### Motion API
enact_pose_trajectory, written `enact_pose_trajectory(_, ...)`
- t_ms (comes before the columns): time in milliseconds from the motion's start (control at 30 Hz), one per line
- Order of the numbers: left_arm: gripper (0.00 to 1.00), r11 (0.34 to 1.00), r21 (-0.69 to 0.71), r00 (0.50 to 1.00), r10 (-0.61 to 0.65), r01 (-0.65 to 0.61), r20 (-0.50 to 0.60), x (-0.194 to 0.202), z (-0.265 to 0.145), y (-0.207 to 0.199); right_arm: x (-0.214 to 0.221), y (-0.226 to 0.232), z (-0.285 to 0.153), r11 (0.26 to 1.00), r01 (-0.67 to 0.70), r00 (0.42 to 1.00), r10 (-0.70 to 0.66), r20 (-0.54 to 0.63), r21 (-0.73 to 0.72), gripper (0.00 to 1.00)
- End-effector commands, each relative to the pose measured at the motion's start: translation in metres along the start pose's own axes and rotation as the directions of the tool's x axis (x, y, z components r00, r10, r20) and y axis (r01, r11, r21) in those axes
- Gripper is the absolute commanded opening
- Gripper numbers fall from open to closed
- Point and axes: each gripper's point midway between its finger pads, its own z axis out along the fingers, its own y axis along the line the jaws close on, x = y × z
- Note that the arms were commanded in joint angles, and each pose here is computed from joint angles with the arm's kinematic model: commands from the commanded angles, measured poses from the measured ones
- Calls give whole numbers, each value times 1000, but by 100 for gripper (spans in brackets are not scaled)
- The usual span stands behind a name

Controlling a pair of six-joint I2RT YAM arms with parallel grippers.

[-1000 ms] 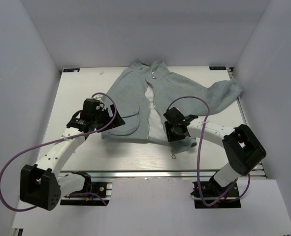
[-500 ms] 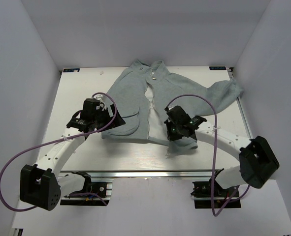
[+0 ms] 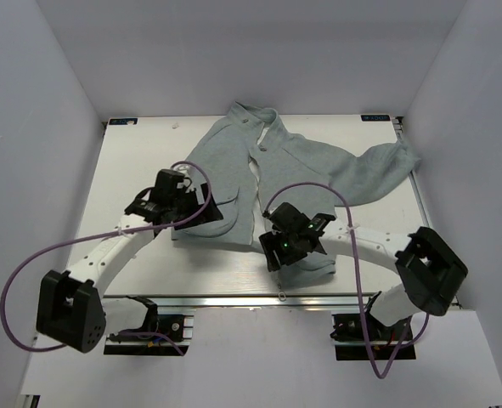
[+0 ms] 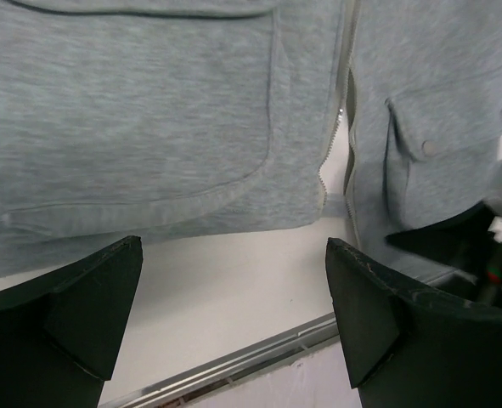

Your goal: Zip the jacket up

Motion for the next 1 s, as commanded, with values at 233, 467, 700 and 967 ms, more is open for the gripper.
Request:
enact_pose_trajectory(233,98,962,-168,976,212,-217,-48,0,39,-56,-16,-20,-69,992,-104,964,83,253,73,89)
enact_pose_trajectory(467,98,841,-429,943,317,-329,-103,-15,85,-75,13,-53,-80,964,-258,929,228,292,68,89)
enact_pose_trajectory(700,80,752,-544,926,337,-372,-169,-19,128,-71,33,-60,-69,951,-306,921,282,270,48,89)
enact_pose_trajectory(967,34,727,-572,920,362,-380,-150,-27,128,-68,37,-61,-68,949,-312,919,289,269,47,89)
